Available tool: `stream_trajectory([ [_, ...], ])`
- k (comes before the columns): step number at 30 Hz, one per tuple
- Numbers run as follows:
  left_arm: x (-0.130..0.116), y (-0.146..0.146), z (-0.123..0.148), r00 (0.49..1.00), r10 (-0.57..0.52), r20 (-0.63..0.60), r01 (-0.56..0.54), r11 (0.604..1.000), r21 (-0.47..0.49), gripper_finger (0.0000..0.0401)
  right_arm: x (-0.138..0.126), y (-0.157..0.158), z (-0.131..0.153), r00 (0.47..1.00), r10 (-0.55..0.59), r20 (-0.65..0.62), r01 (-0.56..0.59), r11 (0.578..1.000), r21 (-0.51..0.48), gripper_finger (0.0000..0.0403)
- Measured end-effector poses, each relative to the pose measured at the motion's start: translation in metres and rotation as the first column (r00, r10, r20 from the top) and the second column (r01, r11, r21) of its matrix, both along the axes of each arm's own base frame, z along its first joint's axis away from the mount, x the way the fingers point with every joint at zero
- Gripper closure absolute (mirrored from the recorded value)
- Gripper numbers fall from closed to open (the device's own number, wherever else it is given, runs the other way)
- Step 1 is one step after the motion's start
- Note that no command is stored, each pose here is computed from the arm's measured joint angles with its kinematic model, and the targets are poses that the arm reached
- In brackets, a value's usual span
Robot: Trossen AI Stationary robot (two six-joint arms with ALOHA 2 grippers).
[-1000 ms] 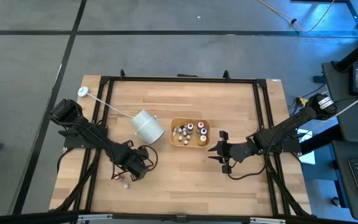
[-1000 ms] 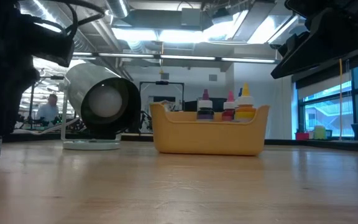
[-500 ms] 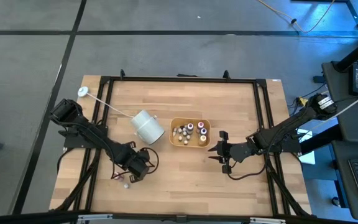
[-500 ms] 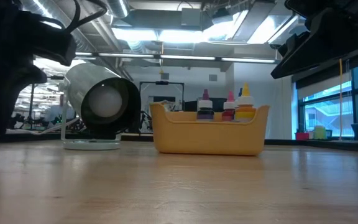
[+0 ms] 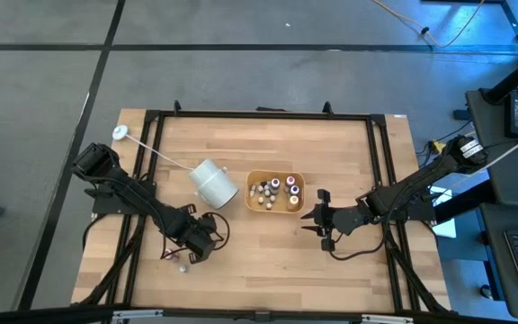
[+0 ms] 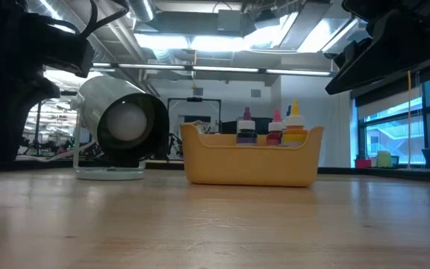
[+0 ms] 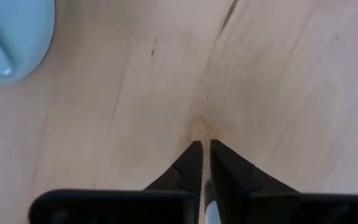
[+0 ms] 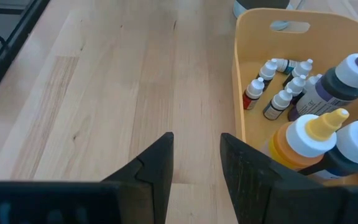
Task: Pick & Place food coloring
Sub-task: Put the small pink food coloring bottle into the yellow bin
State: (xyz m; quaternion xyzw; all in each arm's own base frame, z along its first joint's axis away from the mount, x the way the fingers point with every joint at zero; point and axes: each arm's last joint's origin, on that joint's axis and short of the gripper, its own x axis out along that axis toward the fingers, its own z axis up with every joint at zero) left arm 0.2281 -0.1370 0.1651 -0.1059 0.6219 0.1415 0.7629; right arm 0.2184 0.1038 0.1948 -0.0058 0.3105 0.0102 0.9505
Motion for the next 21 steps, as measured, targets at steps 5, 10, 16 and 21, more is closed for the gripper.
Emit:
stream_trajectory([
  [5, -0.001, 0.0, 0.0, 0.996, 0.092, -0.011, -0.093, 0.995, -0.032, 0.0334, 0.0, 0.0, 0.0, 1.0, 0.0, 0.0, 0.0, 1.0, -0.001, 0.0269],
  [10, -0.004, -0.005, 0.0, 0.993, 0.099, -0.063, -0.105, 0.989, -0.104, 0.027, 0.0, 0.0, 0.0, 1.0, 0.002, 0.0, -0.002, 1.0, -0.004, 0.0269],
  [16, -0.007, -0.011, 0.0, 0.994, 0.08, -0.068, -0.088, 0.989, -0.117, 0.0219, 0.0, 0.0, 0.0, 1.0, 0.017, 0.0, -0.017, 1.0, -0.024, 0.0269],
  [21, -0.012, -0.018, 0.0, 0.996, 0.051, -0.069, -0.059, 0.991, -0.118, 0.021, 0.0, 0.0, 0.0, 1.0, 0.016, 0.0, -0.016, 1.0, -0.023, 0.0269],
])
